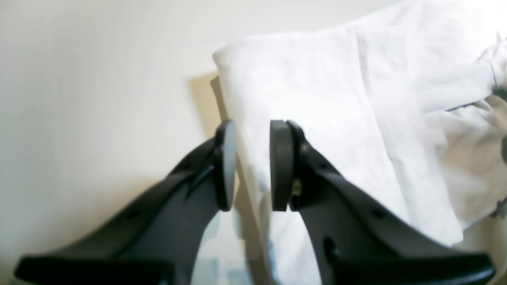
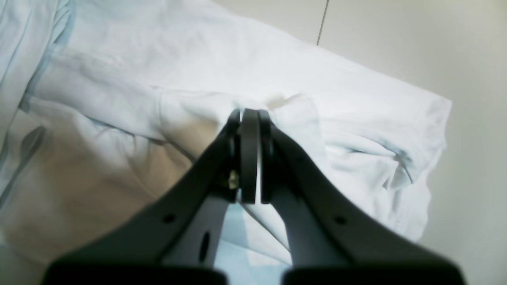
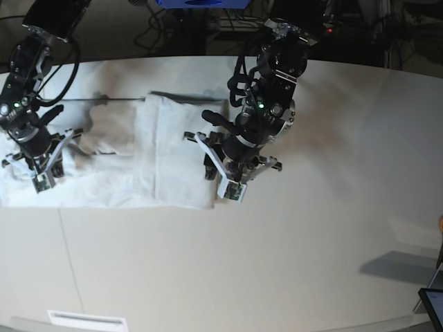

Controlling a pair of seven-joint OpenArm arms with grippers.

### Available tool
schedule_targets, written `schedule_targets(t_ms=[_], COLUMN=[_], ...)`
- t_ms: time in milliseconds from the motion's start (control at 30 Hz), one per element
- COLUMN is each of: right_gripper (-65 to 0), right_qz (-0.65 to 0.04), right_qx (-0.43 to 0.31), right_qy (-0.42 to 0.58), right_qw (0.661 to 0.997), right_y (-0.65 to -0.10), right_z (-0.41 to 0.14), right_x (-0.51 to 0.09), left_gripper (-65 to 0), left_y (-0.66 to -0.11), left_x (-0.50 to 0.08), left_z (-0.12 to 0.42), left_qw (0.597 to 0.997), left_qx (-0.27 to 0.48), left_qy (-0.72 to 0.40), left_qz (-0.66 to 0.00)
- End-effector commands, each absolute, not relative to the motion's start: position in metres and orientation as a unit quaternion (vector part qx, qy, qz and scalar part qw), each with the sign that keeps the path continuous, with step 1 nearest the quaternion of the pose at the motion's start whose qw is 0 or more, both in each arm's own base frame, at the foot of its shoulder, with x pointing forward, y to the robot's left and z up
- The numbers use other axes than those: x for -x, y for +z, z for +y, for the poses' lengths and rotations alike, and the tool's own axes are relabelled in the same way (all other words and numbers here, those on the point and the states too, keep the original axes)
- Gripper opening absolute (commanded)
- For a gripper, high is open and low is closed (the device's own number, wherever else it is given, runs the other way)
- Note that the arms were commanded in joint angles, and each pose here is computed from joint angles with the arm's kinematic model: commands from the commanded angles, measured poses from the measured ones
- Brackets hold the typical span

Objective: Fold the T-shirt properly
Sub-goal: 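Smooth the folded edge with the left gripper, then lift it away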

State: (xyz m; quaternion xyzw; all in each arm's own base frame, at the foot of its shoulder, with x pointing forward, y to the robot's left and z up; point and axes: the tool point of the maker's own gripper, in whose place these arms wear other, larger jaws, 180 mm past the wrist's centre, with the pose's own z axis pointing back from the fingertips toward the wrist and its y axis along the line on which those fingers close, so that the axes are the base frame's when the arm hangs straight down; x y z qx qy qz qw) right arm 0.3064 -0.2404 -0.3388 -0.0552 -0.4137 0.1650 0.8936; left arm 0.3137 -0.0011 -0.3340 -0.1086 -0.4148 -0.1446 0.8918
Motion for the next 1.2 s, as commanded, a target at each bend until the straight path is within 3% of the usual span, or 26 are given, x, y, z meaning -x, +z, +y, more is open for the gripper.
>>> schedule_targets(t_ms=[0, 200, 467, 567, 833, 1167], right_gripper=[-64.1, -63.8, -63.7, -63.5, -63.5, -63.5], right_qz=[-0.438, -0.436, -0.426, -0.426, -0.426, -0.431], right_qx=[0.060, 0.060, 0.058, 0.058, 0.058, 0.066], right_qy=[0.168, 0.168, 0.168, 0.168, 0.168, 0.147], right_qw=[0.881, 0.882, 0.887, 0.887, 0.887, 0.888], right_y=[-0.324, -0.326, -0.332, -0.332, -0.332, -0.329], right_z=[-0.242, -0.242, -0.243, -0.243, -0.243, -0.255], right_x=[-0.314, -0.313, -0.306, -0.306, -0.306, -0.304], left_gripper=[-49.5, -48.7, -31.1, -27.2, -27.2, -27.5], left_y=[-0.329, -0.341, -0.315, -0.313, -0.317, -0.374], left_x=[-0.319, -0.315, -0.321, -0.322, -0.320, -0.307], left_z=[-0.005, -0.007, -0.005, -0.004, -0.007, -0.003], left_qw=[0.886, 0.893, 0.877, 0.875, 0.878, 0.909], left_qx=[0.114, 0.115, 0.117, 0.116, 0.117, 0.105], left_qy=[-0.146, -0.149, -0.146, -0.146, -0.150, -0.151], left_qz=[-0.425, -0.409, -0.443, -0.446, -0.440, -0.374])
